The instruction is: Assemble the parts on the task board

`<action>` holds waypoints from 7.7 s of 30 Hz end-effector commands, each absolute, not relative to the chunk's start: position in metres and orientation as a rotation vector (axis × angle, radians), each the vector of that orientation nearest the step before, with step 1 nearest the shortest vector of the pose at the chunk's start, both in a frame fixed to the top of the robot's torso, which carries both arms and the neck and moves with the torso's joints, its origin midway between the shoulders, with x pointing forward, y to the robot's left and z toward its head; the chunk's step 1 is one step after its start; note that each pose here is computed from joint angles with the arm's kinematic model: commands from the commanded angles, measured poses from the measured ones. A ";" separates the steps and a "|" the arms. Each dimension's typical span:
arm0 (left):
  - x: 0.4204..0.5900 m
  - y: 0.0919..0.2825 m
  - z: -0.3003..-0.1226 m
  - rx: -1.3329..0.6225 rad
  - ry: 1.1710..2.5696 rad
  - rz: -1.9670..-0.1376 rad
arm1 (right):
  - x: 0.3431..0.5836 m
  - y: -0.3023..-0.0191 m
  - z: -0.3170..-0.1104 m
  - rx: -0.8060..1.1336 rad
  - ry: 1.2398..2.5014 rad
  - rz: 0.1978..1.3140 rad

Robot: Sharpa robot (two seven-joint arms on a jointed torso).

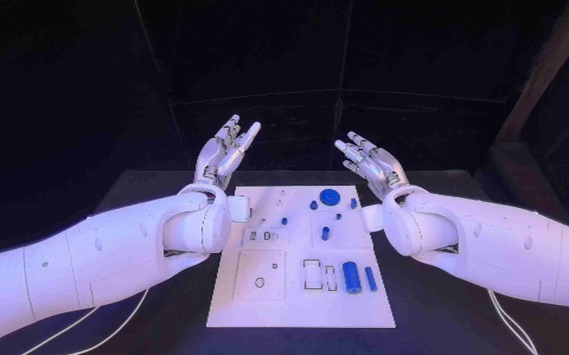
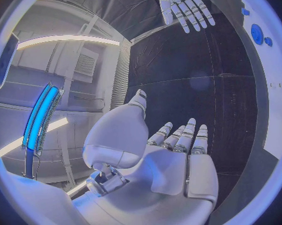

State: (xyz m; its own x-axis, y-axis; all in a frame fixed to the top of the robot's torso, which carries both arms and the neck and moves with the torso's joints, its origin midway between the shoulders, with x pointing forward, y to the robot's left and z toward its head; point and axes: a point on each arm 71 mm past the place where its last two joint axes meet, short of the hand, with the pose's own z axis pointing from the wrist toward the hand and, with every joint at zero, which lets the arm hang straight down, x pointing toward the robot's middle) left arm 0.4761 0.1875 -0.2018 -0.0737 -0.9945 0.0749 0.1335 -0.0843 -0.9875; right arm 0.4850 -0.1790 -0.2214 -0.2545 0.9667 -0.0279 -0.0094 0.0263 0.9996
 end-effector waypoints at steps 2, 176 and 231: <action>0.476 0.185 -0.196 -1.084 1.066 -1.454 | 0.485 -0.170 -0.219 0.964 1.498 1.481; 0.474 0.193 -0.176 -1.029 1.477 -1.652 | 0.550 -0.093 -0.161 -0.322 1.513 0.554; 0.477 0.191 -0.170 -1.017 1.478 -1.659 | 0.565 -0.069 -0.170 -0.359 1.612 0.453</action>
